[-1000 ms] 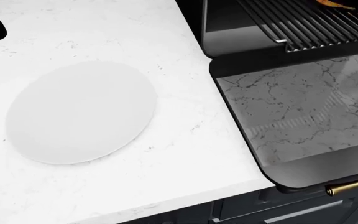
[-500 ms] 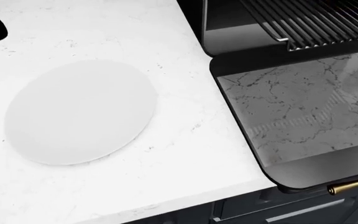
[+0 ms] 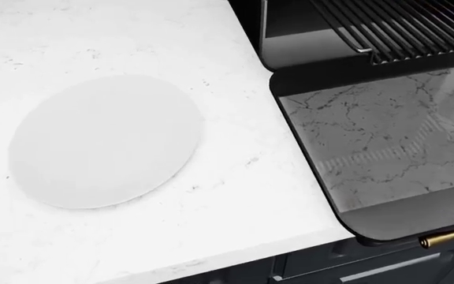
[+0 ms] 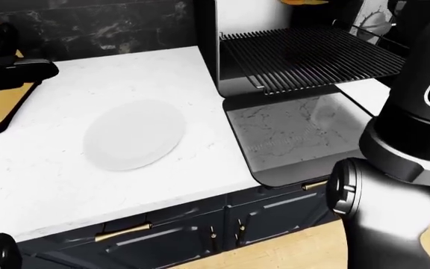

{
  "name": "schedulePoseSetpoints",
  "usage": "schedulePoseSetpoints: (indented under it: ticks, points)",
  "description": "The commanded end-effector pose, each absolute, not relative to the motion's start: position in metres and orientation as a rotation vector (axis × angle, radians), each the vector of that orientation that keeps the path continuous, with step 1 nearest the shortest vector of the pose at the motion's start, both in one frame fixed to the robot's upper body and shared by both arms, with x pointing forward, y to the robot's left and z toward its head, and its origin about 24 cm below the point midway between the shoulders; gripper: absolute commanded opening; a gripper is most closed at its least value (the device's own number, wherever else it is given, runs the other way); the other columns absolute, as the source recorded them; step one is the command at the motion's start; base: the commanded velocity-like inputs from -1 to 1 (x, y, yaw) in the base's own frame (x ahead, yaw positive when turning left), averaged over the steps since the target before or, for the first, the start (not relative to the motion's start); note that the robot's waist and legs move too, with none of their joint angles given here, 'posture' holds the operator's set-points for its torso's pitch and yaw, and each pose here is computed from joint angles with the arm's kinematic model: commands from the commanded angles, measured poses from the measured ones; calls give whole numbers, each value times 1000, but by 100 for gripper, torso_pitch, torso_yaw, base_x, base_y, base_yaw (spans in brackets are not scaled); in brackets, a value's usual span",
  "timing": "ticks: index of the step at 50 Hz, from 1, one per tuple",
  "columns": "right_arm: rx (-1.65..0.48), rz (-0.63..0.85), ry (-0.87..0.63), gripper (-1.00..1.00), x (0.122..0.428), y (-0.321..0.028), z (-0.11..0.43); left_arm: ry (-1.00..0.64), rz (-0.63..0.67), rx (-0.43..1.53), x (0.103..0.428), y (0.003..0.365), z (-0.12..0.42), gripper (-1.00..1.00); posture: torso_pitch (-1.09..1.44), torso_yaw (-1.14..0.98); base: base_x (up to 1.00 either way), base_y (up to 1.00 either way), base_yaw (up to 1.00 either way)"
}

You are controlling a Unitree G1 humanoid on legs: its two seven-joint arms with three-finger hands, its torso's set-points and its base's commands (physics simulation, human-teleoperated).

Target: Pick the bread from the rack and place it on the plate on the counter.

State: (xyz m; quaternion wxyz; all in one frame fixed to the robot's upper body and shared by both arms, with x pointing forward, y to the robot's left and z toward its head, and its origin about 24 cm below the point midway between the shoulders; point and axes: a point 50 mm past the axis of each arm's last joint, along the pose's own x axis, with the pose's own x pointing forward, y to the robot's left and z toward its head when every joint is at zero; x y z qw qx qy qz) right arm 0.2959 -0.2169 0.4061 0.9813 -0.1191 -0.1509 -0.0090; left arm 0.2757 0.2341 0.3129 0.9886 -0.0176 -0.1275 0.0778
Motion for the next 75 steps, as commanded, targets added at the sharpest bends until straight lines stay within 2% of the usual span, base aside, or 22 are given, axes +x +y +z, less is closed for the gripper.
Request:
schedulePoseSetpoints:
  ticks: [1,28,45,52,62,69,75]
  points:
    - [-241,-6,-371,-100,286,-214,420,-339,158,-40,269,234,328,100,0,6,0,0,0]
    - [-246,213,-424,-100,268,-169,440,-350,171,-47,264,238,328,100,0,19,0,0,0]
    - [-258,295,-432,-100,258,-151,449,-352,173,-45,266,239,329,100,0,28,0,0,0]
    - [-257,324,-410,-100,279,-139,432,-355,172,-49,263,240,331,100,0,31,0,0,0]
    - [-262,338,-392,-100,279,-132,423,-352,177,-56,263,242,329,100,0,36,0,0,0]
    - [-267,348,-379,-100,302,-124,412,-348,177,-58,263,242,328,100,0,40,0,0,0]
    - [-269,348,-370,-100,310,-122,411,-348,176,-57,263,242,327,100,0,43,0,0,0]
